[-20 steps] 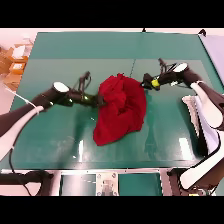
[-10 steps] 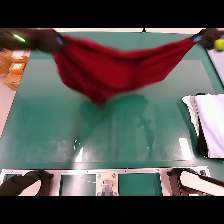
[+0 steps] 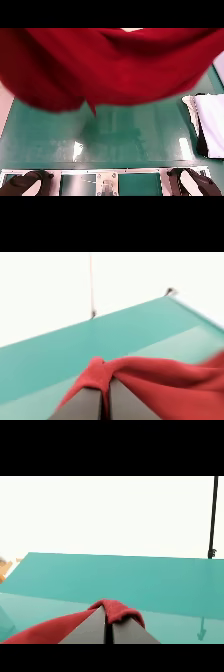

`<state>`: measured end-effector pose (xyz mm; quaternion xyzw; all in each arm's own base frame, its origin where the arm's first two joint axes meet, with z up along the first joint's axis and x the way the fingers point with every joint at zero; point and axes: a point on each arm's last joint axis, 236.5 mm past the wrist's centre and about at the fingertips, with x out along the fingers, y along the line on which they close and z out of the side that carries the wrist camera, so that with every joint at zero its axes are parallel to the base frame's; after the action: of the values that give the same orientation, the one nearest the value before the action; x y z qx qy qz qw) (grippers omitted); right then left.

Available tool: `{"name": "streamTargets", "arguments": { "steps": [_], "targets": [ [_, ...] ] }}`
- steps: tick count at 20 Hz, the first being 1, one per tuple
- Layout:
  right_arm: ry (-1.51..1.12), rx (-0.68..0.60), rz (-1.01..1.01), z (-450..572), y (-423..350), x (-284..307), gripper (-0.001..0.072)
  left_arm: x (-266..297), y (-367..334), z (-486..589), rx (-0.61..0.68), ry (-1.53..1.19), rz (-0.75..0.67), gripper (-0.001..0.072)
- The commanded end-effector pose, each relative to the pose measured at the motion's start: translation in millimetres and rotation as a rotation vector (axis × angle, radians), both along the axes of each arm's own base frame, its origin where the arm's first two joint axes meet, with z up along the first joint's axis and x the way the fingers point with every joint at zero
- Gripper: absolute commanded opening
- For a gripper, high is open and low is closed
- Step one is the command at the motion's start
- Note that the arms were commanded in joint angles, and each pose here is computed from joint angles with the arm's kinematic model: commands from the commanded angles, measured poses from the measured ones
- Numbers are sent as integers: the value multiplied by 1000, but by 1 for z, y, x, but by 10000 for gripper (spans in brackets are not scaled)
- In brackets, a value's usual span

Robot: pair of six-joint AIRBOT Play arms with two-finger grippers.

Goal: Fold the shirts.

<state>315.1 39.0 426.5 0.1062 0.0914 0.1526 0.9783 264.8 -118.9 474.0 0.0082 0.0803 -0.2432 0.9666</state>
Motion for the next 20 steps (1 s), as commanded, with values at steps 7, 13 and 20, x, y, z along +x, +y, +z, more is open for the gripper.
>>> {"name": "streamTargets", "arguments": {
  "steps": [7, 13, 20],
  "targets": [
    [566, 255, -62, -283, -20, 64, 17, 155, 10, -248, 149, 524, 113, 22],
    [919, 284, -156, -495, 2, 97, 18, 244, -33, -470, 39, 879, 52, 78],
    [921, 227, -57, -455, -19, 150, 299, 236, 29, -430, 12, 1040, 73, 701]
  ]
}}
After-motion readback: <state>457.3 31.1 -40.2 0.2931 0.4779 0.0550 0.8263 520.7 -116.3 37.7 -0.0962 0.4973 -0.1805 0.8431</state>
